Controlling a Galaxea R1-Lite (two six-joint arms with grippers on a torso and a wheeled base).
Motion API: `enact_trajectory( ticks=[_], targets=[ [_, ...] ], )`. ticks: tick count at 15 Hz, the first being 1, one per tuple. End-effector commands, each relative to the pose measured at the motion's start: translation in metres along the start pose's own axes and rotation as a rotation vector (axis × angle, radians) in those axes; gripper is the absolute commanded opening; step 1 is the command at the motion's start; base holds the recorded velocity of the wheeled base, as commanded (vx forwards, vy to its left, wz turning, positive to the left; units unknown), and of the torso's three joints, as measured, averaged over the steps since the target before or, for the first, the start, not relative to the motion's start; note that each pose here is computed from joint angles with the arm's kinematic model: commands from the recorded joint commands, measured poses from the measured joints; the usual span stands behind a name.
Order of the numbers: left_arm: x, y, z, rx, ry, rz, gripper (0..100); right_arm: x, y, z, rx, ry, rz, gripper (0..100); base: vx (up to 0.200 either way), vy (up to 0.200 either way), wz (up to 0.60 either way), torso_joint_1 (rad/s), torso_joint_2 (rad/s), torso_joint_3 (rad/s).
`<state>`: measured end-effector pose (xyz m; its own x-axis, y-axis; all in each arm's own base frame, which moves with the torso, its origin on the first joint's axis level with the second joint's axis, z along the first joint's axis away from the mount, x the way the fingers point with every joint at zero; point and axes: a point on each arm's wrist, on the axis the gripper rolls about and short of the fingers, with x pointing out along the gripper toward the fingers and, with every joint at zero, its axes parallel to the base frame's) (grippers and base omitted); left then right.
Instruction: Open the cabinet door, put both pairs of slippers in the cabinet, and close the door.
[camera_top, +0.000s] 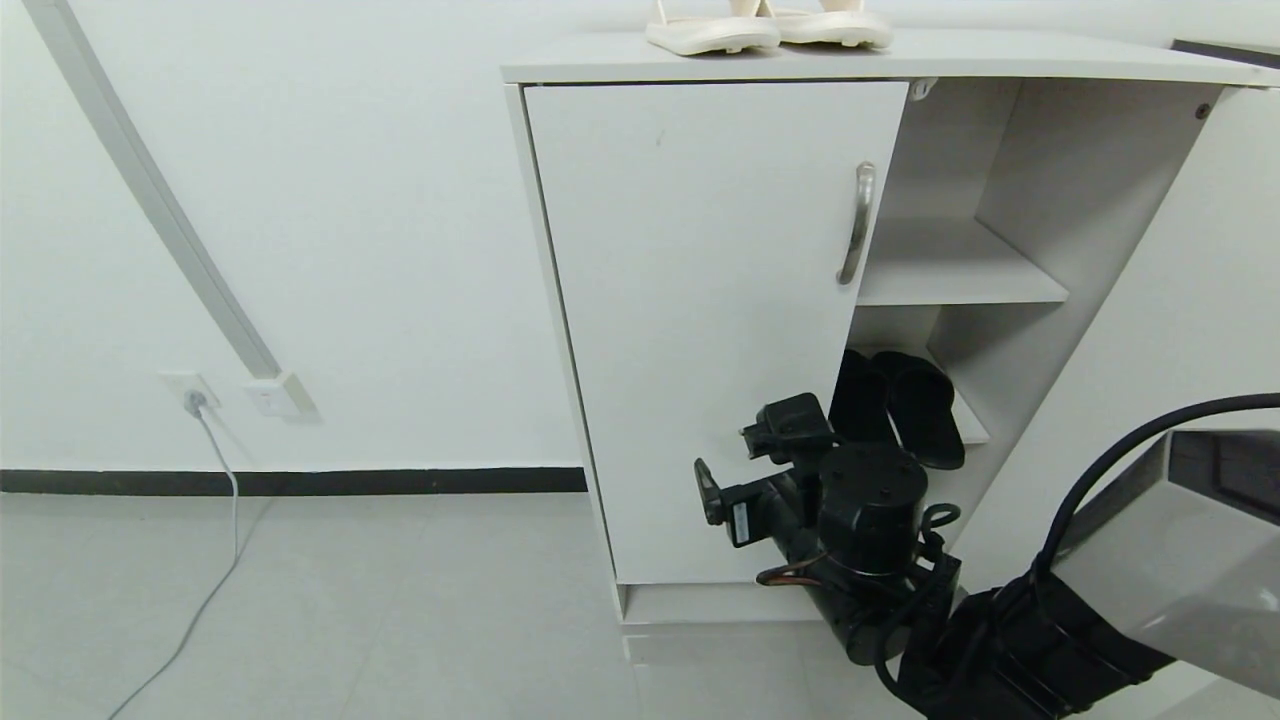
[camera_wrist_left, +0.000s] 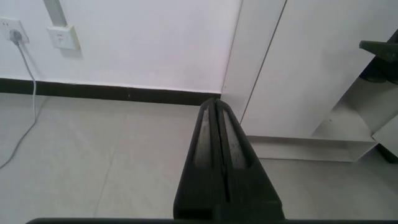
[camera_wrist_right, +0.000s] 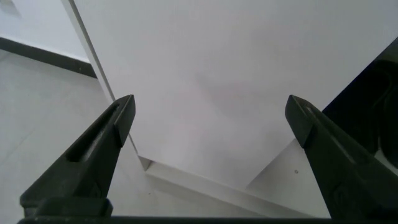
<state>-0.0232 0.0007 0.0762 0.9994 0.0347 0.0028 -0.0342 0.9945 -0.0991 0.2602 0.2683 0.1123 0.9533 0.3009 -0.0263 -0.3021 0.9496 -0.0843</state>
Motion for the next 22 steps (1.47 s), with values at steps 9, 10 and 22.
enact_trajectory(
  ticks=[9,10,22],
  targets=[
    [0.0001,0.0,0.0,-0.001,0.001,0.001,0,0.0002,-0.0041,-0.0028,-0.02,0.002,-0.01,100,0.0,0.0,0.0,0.0,0.0,0.0],
    [0.0001,0.0,0.0,-0.001,0.001,0.001,0,0.0002,-0.0041,-0.0028,-0.02,0.002,-0.01,100,0.0,0.0,0.0,0.0,0.0,0.0],
    [0.0001,0.0,0.0,0.001,0.001,0.001,0,0.0001,-0.0034,-0.0035,-0.022,0.005,-0.008,100,0.0,0.0,0.0,0.039,-0.3,-0.27]
  ],
)
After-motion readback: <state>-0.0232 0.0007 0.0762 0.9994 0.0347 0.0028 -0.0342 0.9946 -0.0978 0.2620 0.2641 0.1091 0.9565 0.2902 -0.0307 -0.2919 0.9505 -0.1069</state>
